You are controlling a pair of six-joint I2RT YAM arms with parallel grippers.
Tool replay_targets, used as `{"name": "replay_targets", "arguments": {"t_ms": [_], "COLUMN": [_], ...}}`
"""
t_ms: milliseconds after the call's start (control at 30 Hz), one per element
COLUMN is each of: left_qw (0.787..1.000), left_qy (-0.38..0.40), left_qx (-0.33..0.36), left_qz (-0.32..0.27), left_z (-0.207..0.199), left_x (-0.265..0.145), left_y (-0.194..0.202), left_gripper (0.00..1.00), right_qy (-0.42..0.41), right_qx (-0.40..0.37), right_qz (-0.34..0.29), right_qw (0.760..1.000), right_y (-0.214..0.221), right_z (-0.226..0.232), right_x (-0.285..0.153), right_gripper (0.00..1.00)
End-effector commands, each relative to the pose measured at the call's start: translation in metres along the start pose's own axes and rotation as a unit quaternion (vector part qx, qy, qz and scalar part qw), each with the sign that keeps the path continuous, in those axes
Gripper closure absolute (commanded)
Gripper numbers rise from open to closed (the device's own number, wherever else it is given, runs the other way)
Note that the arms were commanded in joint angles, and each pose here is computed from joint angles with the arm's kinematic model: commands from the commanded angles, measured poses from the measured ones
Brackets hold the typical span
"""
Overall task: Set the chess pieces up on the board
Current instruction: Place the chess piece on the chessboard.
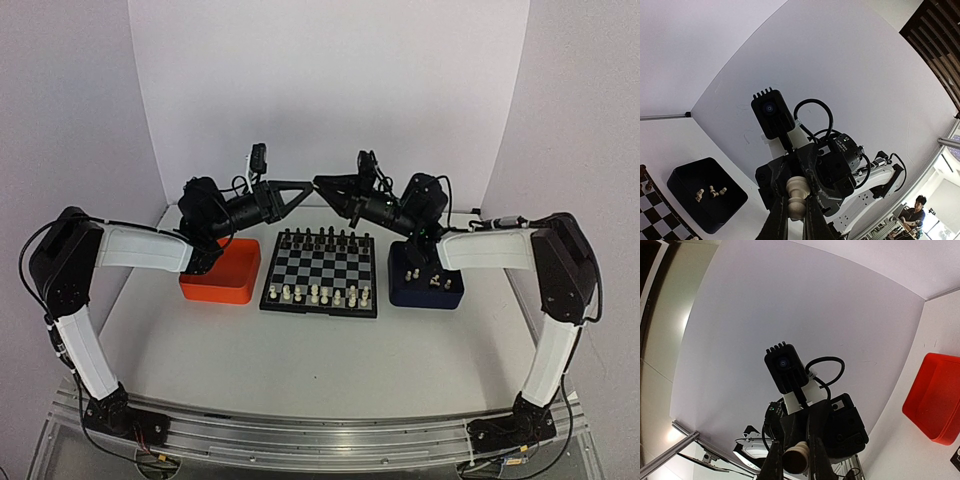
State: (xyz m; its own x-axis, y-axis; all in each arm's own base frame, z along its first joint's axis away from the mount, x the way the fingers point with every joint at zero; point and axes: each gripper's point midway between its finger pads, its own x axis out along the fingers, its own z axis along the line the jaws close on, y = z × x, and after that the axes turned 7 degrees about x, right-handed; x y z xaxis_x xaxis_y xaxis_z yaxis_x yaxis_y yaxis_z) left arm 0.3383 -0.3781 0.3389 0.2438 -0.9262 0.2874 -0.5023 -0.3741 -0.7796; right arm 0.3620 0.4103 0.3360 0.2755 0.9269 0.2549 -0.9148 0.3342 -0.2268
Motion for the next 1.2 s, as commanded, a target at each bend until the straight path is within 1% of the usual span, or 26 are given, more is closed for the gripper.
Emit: {"name": "replay_targets", "arguments": {"t_ms": [0, 67, 167, 367, 467, 567, 633, 700, 733, 800, 833, 900, 1000, 1067, 1167], "left_qw": [0.999, 0.998, 0.995, 0.978, 0.968, 0.948, 0.937, 0.918, 0.906, 0.886, 0.880, 0.874, 0.861, 0.855, 0.843], "left_qy": [-0.015, -0.049, -0.097, -0.188, -0.217, -0.256, -0.268, -0.286, -0.301, -0.318, -0.322, -0.322, -0.330, -0.330, -0.325], "left_qx": [0.026, 0.026, 0.028, 0.012, 0.007, -0.001, -0.001, -0.004, -0.005, -0.003, 0.000, 0.005, 0.017, 0.028, 0.042], "left_qz": [-0.024, -0.010, 0.014, 0.092, 0.127, 0.189, 0.225, 0.275, 0.299, 0.337, 0.350, 0.364, 0.386, 0.400, 0.427], "left_z": [-0.009, 0.000, 0.011, 0.043, 0.060, 0.084, 0.093, 0.104, 0.116, 0.129, 0.132, 0.136, 0.142, 0.144, 0.143], "left_x": [0.002, 0.002, -0.001, -0.006, 0.001, 0.009, 0.021, 0.026, 0.028, 0.033, 0.035, 0.042, 0.045, 0.047, 0.045], "left_y": [-0.021, -0.020, -0.016, 0.006, 0.013, 0.037, 0.046, 0.068, 0.082, 0.102, 0.108, 0.116, 0.126, 0.132, 0.146], "left_gripper": [1.00, 1.00, 1.00, 1.00, 1.00, 1.00, 1.00, 1.00, 1.00, 1.00, 1.00, 1.00, 1.00, 1.00, 1.00], "right_qy": [-0.017, 0.002, 0.034, 0.077, 0.104, 0.161, 0.219, 0.285, 0.322, 0.396, 0.425, 0.477, 0.534, 0.568, 0.597], "right_qx": [-0.015, -0.022, -0.031, -0.030, -0.033, -0.040, -0.061, -0.096, -0.122, -0.161, -0.179, -0.210, -0.235, -0.246, -0.265], "right_qz": [0.014, -0.003, -0.041, -0.099, -0.122, -0.133, -0.129, -0.119, -0.108, -0.096, -0.098, -0.099, -0.084, -0.088, -0.110], "right_qw": [1.000, 1.000, 0.998, 0.992, 0.986, 0.977, 0.965, 0.946, 0.933, 0.899, 0.882, 0.848, 0.808, 0.781, 0.749], "right_y": [0.003, -0.003, -0.020, -0.047, -0.062, -0.072, -0.070, -0.064, -0.059, -0.053, -0.053, -0.052, -0.047, -0.048, -0.052], "right_z": [0.007, -0.003, -0.018, -0.038, -0.048, -0.067, -0.077, -0.085, -0.086, -0.093, -0.092, -0.089, -0.089, -0.090, -0.088], "right_x": [0.005, -0.001, -0.019, -0.058, -0.083, -0.110, -0.128, -0.145, -0.157, -0.183, -0.195, -0.219, -0.245, -0.262, -0.282], "right_gripper": [0.84, 0.73, 0.65, 0.44, 0.20, 0.17, 0.16, 0.15, 0.15, 0.14, 0.13, 0.12, 0.11, 0.11, 0.10]}}
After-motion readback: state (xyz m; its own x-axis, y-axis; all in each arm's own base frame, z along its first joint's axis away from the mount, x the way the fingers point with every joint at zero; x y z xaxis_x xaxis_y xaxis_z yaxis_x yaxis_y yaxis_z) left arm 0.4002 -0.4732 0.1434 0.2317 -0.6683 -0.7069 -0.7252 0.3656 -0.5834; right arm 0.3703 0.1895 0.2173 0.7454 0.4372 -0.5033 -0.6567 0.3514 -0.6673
